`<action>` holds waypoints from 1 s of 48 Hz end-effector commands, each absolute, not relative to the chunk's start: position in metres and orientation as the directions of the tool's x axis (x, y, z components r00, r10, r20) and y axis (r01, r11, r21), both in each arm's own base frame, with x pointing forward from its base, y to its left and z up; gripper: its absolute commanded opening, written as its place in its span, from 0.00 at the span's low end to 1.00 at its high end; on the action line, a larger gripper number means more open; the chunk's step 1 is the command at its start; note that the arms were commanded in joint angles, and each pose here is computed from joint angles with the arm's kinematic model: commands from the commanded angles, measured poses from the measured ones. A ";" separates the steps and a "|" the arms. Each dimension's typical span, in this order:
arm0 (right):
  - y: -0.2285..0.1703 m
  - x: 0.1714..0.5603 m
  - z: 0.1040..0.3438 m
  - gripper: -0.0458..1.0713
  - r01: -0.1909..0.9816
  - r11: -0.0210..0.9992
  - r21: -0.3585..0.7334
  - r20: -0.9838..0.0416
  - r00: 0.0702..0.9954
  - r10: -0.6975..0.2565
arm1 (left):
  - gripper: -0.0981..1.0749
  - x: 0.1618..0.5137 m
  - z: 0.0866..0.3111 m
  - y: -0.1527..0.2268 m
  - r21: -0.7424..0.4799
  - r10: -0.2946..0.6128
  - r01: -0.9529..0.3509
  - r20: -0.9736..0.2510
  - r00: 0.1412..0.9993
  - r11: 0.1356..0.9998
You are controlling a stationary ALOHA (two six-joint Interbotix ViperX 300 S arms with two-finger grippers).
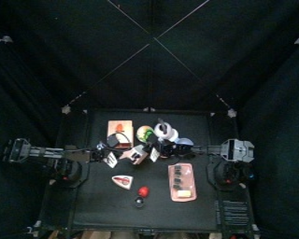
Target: Put cleaver back in holder
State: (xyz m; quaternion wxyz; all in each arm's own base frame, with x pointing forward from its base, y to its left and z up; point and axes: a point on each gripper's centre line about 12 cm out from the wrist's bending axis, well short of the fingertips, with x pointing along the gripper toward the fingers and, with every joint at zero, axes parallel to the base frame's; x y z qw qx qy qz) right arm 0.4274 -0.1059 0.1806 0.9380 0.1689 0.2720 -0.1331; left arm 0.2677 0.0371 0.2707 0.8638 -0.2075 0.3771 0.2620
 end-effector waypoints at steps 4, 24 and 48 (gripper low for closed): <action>-0.105 0.434 0.196 0.27 0.316 0.914 0.256 -0.517 0.843 -0.147 | 0.46 0.272 0.274 0.041 -0.171 0.302 -0.611 -0.749 0.590 0.773; -0.102 0.437 0.196 0.27 0.289 0.918 0.272 -0.509 0.852 -0.118 | 0.47 0.288 0.262 0.043 -0.177 0.290 -0.602 -0.749 0.596 0.779; -0.102 0.437 0.194 0.27 0.290 0.918 0.272 -0.512 0.851 -0.117 | 0.57 0.302 0.251 0.050 -0.197 0.282 -0.595 -0.738 0.613 0.779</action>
